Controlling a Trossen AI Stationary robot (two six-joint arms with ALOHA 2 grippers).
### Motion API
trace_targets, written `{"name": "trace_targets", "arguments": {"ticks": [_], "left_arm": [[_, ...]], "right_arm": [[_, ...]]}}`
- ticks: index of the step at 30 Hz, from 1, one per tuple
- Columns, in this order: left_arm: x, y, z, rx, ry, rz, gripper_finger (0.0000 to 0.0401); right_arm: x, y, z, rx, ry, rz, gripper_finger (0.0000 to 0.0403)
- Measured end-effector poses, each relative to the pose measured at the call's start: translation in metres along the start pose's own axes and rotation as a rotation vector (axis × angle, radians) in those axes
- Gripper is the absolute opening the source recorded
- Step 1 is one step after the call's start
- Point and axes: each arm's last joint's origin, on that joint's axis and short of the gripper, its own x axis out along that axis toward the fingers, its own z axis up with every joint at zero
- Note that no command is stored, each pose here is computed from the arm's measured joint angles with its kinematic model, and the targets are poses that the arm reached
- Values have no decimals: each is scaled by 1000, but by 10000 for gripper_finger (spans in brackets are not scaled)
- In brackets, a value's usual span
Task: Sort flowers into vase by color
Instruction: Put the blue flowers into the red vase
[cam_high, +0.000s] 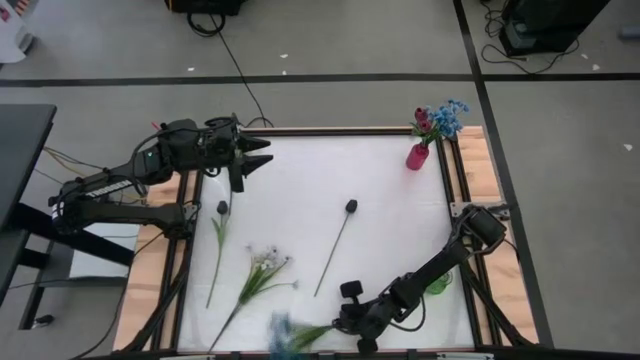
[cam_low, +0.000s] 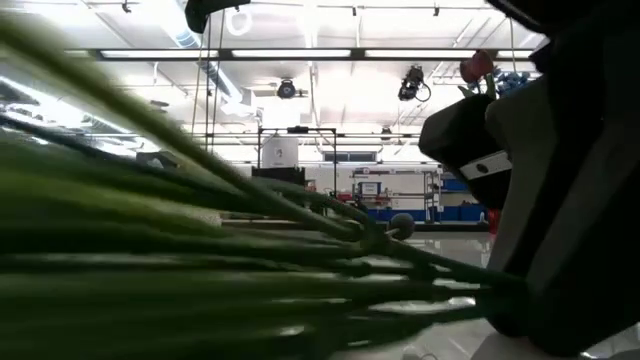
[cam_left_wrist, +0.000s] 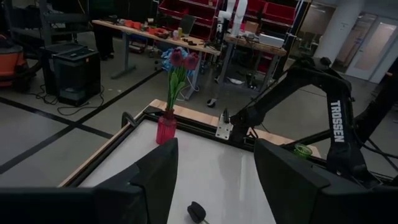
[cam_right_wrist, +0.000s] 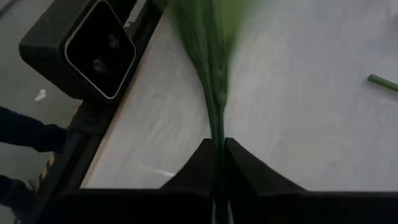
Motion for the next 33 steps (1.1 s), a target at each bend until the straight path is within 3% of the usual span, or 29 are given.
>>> {"name": "trace_targets", "arguments": {"ticks": [11,20,33], "left_arm": [[0,0,0,0,-1,0,218],[0,0,0,0,0,0,218],[0,0,0,0,0,0,218]], "right_arm": [[-23,-20,29,162,-106,-125,21],[-77,-29,60,262,-233,-293,23],[-144,-53,75,476,-352,-537,24]]}}
